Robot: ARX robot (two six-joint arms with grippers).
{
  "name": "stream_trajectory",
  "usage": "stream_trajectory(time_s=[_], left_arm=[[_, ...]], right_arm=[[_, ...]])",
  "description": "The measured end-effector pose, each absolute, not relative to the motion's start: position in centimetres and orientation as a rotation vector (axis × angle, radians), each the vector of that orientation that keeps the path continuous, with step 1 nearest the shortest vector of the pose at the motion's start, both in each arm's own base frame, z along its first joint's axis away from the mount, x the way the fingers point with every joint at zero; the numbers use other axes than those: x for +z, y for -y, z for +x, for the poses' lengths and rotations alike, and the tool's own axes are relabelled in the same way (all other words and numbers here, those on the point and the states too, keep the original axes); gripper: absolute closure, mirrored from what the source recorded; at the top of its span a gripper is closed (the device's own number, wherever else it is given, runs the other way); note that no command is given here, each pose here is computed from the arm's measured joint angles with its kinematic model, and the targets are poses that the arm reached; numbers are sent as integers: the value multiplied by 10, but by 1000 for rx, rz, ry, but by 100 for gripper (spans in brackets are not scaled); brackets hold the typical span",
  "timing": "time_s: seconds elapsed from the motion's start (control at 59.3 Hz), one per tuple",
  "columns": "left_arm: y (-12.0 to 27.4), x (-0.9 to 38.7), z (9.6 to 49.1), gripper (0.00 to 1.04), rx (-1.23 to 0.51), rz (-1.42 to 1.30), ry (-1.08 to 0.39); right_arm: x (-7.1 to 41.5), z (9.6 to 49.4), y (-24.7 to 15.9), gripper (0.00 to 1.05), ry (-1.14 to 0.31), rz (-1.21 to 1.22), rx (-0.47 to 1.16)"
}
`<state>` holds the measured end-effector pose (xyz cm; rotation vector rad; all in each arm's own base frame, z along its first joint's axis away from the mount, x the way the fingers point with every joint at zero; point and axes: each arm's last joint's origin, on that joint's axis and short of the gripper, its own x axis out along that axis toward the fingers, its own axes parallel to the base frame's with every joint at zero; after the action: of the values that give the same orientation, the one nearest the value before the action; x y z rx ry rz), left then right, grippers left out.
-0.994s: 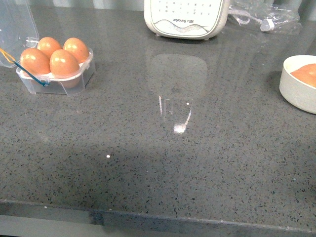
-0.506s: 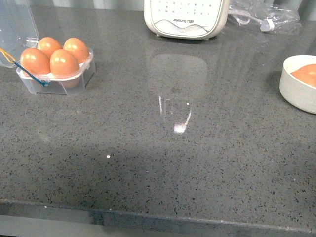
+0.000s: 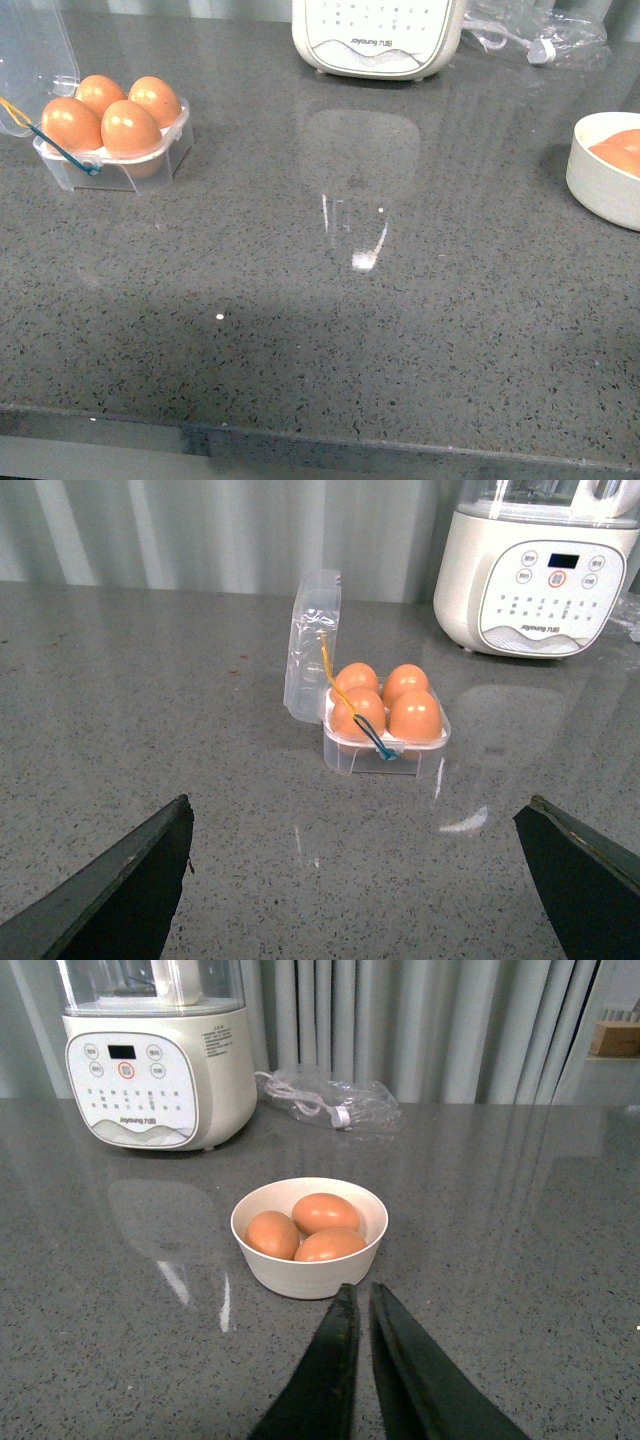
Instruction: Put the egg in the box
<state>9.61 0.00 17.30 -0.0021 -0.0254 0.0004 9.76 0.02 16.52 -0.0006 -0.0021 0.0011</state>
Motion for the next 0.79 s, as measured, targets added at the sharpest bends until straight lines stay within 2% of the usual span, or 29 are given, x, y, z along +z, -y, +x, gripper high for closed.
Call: stream_trajectory(time_s=[0.253,0.421,0.455,0.539,0.792], left_arm=[[0,173,96,7,0,-2,26],[0,173,96,7,0,-2,26],[0,173,96,7,0,-2,26],[0,173,96,7,0,-2,26],[0,173,96,7,0,-2,26]], right_arm=[[165,98,0,36,2,-1,1],[165,98,0,8,2,0,1],[165,98,0,5,2,1,1],[165,98,0,8,2,0,1],[165,98,0,7,2,0,1]])
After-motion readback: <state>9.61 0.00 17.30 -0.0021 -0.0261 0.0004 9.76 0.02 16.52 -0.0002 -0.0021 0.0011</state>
